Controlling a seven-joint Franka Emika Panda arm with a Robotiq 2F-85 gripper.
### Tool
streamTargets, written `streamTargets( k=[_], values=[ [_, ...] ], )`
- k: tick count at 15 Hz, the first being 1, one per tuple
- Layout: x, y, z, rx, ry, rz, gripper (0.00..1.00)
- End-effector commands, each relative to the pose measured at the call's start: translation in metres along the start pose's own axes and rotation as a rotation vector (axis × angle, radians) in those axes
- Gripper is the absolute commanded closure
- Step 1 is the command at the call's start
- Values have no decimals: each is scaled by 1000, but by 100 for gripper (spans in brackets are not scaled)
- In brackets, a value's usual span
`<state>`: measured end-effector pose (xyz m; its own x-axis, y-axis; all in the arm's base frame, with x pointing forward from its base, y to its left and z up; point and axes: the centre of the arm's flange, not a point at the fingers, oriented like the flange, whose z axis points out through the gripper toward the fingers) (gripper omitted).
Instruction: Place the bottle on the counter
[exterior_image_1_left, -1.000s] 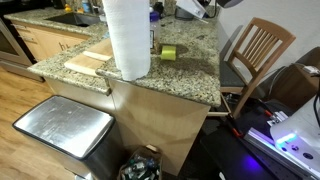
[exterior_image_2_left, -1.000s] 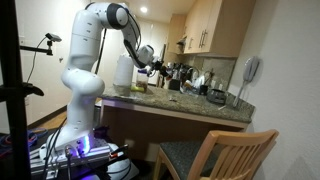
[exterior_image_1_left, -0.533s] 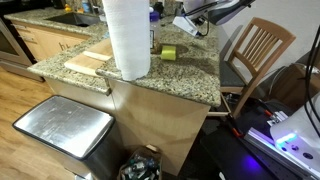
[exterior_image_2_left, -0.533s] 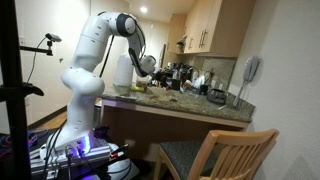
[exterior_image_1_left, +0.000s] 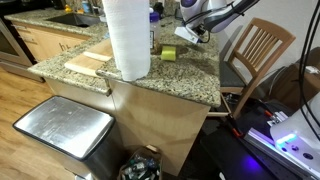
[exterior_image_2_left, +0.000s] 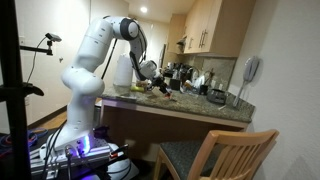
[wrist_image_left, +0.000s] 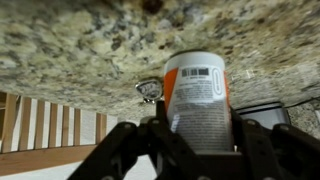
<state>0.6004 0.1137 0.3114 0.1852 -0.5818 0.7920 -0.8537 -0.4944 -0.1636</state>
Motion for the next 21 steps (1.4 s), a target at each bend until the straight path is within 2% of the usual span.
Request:
streamTargets(
  k=[1,3,4,9,12,13,14,16,18,19,21],
  values=[
    [1,0,1,-7,-2,-2,50],
    [1,0,1,-9,-1,-3,50],
    [2,0,0,-8,1,-8,75],
    [2,-8,-9,-11,21,-86,75],
    [-7,-6,-9,-45,49,-155,75],
    [-11,-6,-8,-56,55,-173,70],
    [-14,-5,-7,-71,64,-186,25],
    [-19,-1,-4,-89,76,-205,19],
    [-22,0,-3,-95,85,-202,4],
    [-23,0,-3,-99,86,-202,0],
    [-23,1,-4,-99,93,-192,0]
  ],
)
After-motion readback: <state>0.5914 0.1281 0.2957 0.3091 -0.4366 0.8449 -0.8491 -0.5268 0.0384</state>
